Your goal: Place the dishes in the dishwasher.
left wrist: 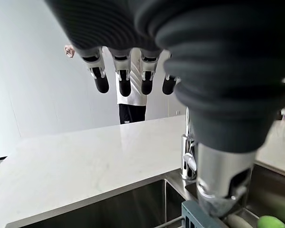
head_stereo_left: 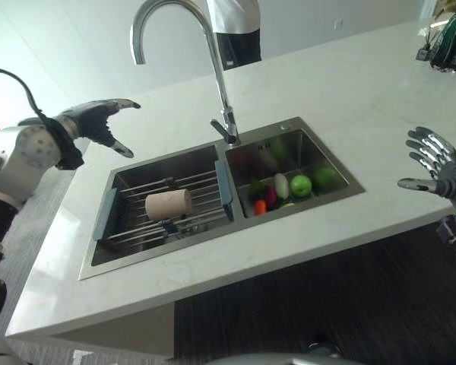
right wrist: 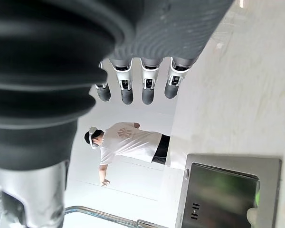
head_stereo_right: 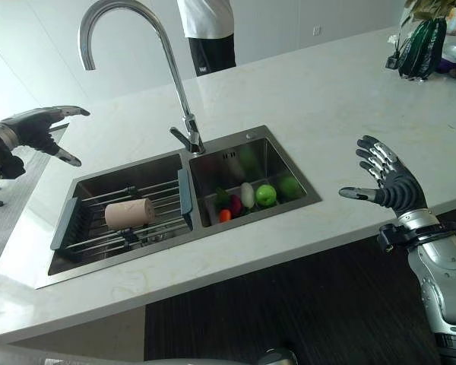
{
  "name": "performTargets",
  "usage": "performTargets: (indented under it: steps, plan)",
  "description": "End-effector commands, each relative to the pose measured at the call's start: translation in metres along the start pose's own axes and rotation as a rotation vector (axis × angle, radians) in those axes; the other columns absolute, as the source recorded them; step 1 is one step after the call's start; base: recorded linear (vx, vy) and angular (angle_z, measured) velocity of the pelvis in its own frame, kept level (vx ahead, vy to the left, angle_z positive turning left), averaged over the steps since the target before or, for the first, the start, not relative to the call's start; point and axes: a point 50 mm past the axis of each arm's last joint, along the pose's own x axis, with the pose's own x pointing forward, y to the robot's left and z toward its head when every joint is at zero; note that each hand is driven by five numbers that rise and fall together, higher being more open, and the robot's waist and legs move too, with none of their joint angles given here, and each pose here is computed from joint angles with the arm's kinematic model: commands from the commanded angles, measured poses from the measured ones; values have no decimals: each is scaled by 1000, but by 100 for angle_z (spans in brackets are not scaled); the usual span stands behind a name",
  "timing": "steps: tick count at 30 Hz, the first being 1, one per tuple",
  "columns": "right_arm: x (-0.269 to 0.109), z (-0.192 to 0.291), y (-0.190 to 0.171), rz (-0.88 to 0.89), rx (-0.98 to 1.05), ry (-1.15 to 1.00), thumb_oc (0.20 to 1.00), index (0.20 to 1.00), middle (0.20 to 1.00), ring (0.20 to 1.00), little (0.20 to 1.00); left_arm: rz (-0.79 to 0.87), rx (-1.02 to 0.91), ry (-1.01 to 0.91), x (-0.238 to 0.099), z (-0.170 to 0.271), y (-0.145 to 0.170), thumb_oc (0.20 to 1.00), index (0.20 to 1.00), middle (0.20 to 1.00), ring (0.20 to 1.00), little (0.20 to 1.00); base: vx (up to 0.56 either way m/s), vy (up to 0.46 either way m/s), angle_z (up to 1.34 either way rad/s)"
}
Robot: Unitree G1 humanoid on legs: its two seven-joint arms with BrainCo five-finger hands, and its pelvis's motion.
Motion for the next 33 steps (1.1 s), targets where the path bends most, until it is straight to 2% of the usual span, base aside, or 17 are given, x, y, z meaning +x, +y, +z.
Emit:
performTargets:
  steps: [1, 7, 15, 22, 33]
  plan:
    - [12, 31, -5, 16, -40, -152, 1000, 1000, 1000, 1000, 1000, 70, 11, 112, -10, -16, 30, 1000, 1000, 1000, 1000, 1000, 0, 0, 0]
    - [12, 28, -4, 21, -62, -140, 1000, 1000, 1000, 1000, 1000, 4, -88, 172, 9, -20, -2, 1000, 1000, 1000, 1000, 1000, 0, 0, 0]
    - [5, 29, -13, -24, -87, -143, 1000, 1000, 1000, 1000, 1000, -17, -160, 293, 7, -46, -35, 1000, 1000, 1000, 1000, 1000, 28, 12, 0]
    - [-3, 34, -25, -44, -141, -149, 1000, 1000, 1000, 1000, 1000, 102, -205, 428, -7, -71, -47, 1000, 1000, 1000, 1000, 1000, 78, 58, 0]
    - [-2, 43, -26, -42, -192, -177, 1000, 1000, 1000, 1000, 1000, 137, -196, 405, 6, -58, -51, 1000, 1000, 1000, 1000, 1000, 32, 48, -1]
